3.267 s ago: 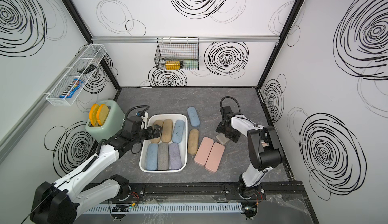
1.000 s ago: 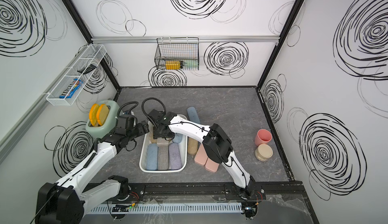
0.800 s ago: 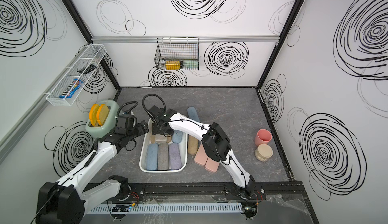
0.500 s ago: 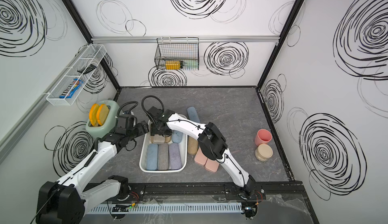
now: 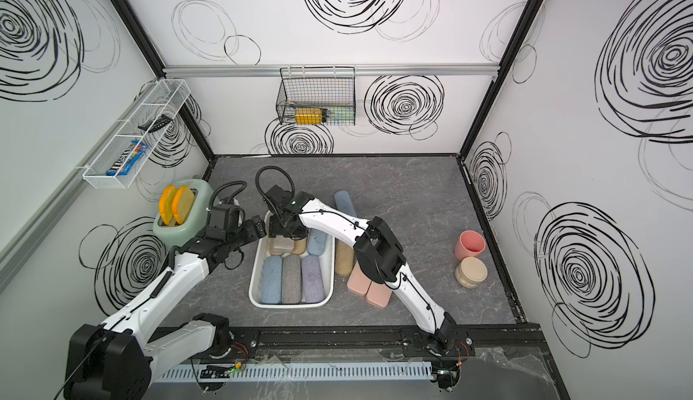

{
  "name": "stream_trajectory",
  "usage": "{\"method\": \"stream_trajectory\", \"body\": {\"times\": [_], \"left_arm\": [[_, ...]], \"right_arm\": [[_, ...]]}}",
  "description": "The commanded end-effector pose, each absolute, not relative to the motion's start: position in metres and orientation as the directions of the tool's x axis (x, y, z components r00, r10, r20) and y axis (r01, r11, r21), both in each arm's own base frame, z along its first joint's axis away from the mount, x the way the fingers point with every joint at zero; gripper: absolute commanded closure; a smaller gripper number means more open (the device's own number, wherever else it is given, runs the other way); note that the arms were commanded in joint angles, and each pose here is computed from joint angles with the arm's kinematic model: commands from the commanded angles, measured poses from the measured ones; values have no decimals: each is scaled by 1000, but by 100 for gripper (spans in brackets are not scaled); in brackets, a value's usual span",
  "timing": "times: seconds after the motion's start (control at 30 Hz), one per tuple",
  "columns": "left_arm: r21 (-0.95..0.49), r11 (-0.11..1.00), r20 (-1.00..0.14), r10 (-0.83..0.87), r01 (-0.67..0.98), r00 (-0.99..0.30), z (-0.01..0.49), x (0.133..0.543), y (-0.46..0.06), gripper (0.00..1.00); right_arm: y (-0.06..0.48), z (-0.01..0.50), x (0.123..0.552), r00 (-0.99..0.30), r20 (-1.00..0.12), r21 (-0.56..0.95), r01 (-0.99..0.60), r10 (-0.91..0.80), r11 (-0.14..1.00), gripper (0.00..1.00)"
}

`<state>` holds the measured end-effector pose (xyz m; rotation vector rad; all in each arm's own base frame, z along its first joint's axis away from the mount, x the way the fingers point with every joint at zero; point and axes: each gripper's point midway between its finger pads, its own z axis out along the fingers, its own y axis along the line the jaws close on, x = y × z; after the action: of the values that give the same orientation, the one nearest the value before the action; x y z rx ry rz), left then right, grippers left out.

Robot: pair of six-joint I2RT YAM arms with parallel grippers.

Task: Put the glasses cases into the storage boxes
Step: Place the glasses case in the storage box.

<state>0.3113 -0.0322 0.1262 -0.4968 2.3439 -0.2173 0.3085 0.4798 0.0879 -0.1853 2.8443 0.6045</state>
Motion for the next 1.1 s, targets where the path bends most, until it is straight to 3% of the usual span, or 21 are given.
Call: {"method": "stream_trajectory", "body": {"times": [0.0, 0.2, 0.63, 1.07], "left_arm": [[-320, 907, -650, -420, -273, -633, 144, 319, -35, 10], [-323, 907, -651, -421, -270, -632, 145, 319, -35, 10], [-329, 906, -652, -421, -265, -631, 146, 319, -36, 10], [-335, 907, -651, -419, -257, -633, 146, 319, -38, 10]], "right_arm": [[487, 103, 312, -963, -264, 417, -164, -54, 894, 26], [487, 109, 312, -960, -275, 420, -165, -49, 892, 18], [492, 119, 310, -958, -284, 443, -169, -41, 880, 19], [457, 159, 290, -905, -417, 296, -224, -85, 928, 18]]}}
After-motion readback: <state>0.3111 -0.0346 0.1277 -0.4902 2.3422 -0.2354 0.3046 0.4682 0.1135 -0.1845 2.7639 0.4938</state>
